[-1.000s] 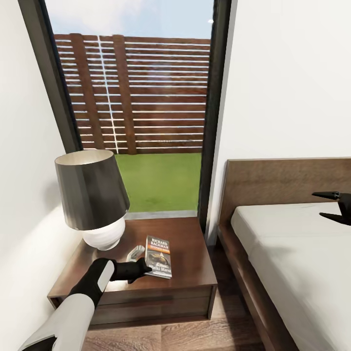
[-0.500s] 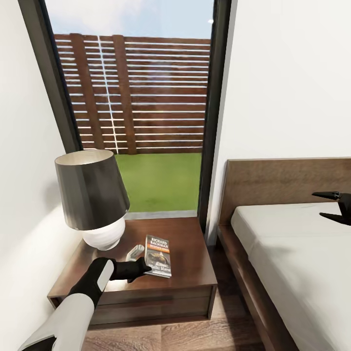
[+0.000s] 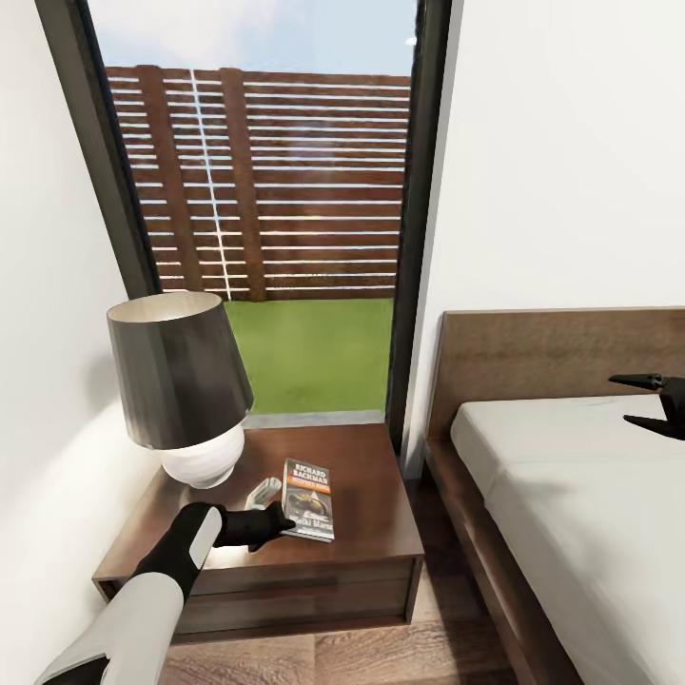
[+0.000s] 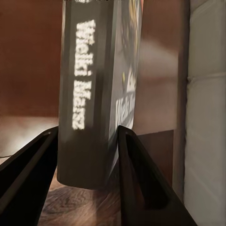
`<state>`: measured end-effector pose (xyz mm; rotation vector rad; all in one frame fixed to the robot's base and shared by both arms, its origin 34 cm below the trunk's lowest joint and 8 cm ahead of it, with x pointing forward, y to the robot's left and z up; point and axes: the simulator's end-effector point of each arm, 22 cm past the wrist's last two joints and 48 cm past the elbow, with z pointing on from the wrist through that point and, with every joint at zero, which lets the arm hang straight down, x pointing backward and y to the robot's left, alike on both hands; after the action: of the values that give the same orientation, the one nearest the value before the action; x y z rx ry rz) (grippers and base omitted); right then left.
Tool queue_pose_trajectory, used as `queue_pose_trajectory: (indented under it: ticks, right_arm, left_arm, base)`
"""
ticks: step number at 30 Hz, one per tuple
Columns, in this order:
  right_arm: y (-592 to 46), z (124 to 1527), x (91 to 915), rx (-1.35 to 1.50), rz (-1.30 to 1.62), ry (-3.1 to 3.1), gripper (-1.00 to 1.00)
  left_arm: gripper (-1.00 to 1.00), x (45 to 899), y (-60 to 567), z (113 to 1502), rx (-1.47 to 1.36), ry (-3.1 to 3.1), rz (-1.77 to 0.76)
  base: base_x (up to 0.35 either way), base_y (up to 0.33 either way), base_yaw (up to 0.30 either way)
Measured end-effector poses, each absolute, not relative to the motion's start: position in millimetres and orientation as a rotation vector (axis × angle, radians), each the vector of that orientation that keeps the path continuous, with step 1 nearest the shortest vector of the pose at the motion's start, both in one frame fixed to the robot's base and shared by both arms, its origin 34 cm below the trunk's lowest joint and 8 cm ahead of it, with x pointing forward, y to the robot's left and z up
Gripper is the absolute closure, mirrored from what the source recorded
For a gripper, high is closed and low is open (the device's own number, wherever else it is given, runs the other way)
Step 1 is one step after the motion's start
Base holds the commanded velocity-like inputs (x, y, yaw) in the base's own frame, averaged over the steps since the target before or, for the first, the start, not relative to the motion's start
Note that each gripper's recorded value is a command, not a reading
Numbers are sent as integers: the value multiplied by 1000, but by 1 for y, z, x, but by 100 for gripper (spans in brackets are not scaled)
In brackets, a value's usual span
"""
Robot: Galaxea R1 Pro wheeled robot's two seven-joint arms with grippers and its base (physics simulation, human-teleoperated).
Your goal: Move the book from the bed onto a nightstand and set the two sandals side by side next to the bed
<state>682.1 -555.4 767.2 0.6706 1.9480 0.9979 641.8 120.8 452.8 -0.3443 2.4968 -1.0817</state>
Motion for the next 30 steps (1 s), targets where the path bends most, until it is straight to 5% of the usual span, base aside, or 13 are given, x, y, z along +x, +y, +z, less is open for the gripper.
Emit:
queue_pose_trajectory:
  ticks: [30]
  right_arm:
    - [-555, 760, 681, 670, 998, 1950, -100]
  left_arm:
    - [100, 640, 120, 446, -344, 2496, -1083]
  base:
    - [0, 0, 0]
